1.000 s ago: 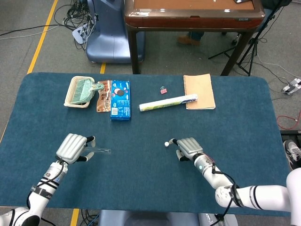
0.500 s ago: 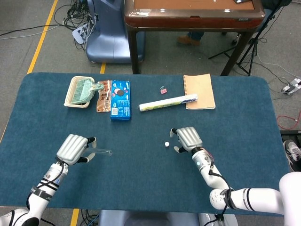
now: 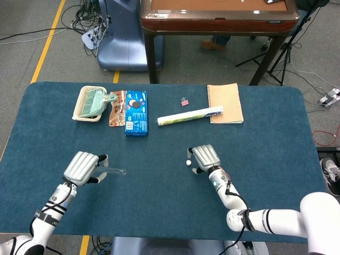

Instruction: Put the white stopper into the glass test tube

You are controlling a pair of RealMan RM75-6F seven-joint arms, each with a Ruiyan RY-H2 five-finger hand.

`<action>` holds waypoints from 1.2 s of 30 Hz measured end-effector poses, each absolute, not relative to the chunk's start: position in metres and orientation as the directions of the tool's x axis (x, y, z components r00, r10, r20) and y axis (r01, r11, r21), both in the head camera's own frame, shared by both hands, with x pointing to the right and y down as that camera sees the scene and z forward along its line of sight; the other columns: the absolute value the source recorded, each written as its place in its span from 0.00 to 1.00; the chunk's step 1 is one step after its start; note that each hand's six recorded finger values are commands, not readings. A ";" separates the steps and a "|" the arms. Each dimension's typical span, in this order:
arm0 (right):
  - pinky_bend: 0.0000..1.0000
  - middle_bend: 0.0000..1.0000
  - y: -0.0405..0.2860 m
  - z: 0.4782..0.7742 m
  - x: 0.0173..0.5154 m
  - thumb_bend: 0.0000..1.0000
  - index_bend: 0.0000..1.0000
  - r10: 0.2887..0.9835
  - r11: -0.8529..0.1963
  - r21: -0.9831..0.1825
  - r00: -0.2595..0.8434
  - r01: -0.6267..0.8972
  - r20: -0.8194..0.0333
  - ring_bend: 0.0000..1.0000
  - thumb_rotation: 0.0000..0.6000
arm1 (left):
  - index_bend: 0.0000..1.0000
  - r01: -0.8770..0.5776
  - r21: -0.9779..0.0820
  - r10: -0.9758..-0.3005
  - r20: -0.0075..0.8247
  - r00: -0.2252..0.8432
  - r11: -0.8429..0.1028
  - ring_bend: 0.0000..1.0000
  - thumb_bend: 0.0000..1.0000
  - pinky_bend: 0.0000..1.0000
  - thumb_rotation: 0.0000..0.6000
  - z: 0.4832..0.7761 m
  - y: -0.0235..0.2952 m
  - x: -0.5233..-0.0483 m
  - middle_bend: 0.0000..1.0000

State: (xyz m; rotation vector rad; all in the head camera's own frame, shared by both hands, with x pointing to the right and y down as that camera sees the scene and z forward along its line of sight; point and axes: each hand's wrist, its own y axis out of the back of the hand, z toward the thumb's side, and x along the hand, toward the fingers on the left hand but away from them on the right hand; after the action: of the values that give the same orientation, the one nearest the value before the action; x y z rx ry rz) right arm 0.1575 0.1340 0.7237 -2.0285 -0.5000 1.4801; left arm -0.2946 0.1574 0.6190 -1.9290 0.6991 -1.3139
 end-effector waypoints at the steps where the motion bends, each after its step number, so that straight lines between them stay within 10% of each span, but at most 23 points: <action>1: 1.00 1.00 0.134 0.725 0.157 0.20 0.44 0.601 -0.766 -0.642 0.315 -0.035 -0.734 1.00 1.00 | 0.64 -0.050 -0.785 -0.749 0.567 0.343 -0.617 1.00 0.26 1.00 1.00 0.619 0.157 -0.295 1.00; 36: 1.00 1.00 0.135 0.744 0.146 0.34 0.47 0.577 -0.789 -0.613 0.300 -0.034 -0.760 1.00 1.00 | 0.65 -0.049 -0.783 -0.749 0.572 0.334 -0.620 1.00 0.26 1.00 1.00 0.624 0.158 -0.296 1.00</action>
State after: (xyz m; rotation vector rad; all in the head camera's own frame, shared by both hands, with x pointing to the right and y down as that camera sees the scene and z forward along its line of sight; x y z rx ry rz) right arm 0.1462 0.1345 0.7442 -2.0457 -0.4809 1.5189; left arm -0.2961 0.1580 0.6237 -1.9263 0.6998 -1.3263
